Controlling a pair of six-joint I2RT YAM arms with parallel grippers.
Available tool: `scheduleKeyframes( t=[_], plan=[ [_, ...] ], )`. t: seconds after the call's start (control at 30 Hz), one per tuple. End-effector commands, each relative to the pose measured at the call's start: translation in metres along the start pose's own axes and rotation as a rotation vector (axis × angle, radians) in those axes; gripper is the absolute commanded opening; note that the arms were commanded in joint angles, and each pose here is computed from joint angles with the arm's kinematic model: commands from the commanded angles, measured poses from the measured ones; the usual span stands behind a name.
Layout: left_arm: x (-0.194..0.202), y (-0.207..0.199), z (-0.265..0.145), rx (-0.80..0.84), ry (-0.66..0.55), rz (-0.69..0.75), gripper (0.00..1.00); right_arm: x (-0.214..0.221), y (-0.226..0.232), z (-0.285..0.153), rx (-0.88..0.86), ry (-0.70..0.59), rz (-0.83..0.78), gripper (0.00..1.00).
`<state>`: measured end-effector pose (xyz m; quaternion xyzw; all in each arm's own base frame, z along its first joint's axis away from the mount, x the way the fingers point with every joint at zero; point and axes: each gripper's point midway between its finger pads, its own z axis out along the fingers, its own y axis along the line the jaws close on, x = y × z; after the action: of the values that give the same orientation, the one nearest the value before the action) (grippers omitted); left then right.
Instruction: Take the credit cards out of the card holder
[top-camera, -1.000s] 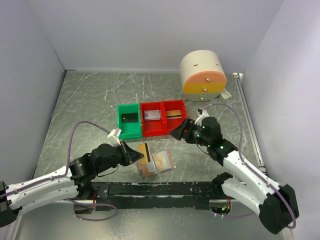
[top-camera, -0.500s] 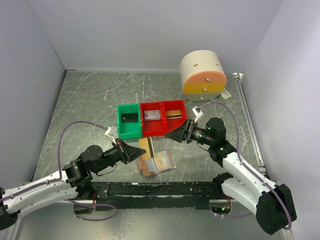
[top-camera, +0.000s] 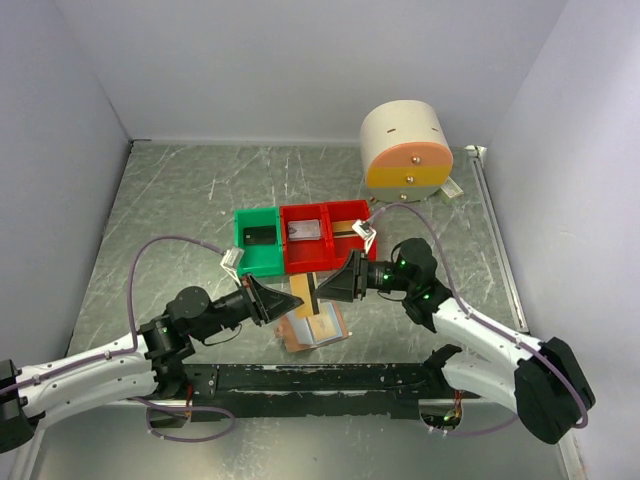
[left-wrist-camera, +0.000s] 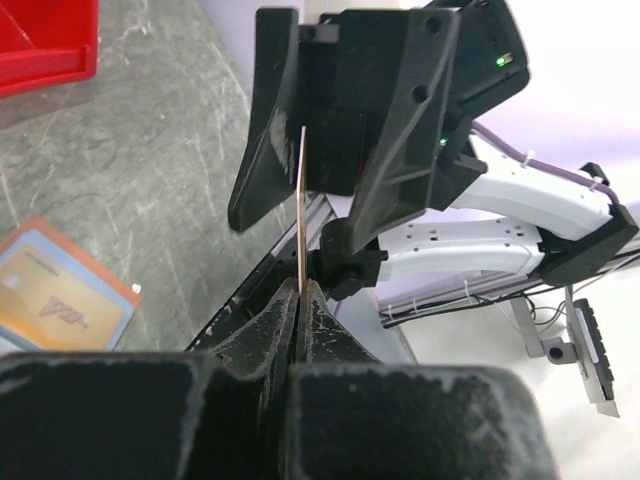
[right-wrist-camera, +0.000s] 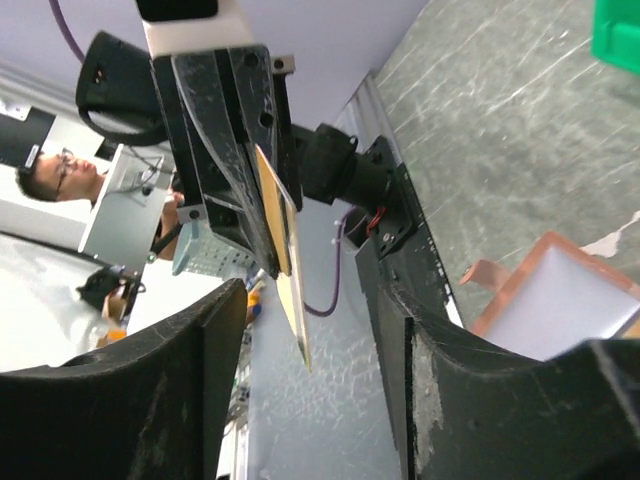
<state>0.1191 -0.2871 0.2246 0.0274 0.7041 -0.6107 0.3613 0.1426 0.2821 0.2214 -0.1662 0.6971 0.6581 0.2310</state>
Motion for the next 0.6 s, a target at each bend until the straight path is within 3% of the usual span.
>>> scheduleKeyframes(
  t=[0.0, 0.27, 0.57],
  plan=[
    [-0.008, -0.022, -0.003, 0.091, -0.027, -0.002, 0.07, 0.002, 0.015, 0.008, -0.066, 0.027, -0.032, 0.53],
    [-0.010, -0.021, -0.010, 0.074, -0.028, -0.001, 0.07, 0.000, 0.030, 0.011, -0.152, 0.044, -0.027, 0.39],
    [-0.009, -0.021, -0.007, 0.076, -0.022, 0.002, 0.07, -0.002, 0.033, 0.016, -0.162, 0.063, -0.028, 0.30]
  ],
)
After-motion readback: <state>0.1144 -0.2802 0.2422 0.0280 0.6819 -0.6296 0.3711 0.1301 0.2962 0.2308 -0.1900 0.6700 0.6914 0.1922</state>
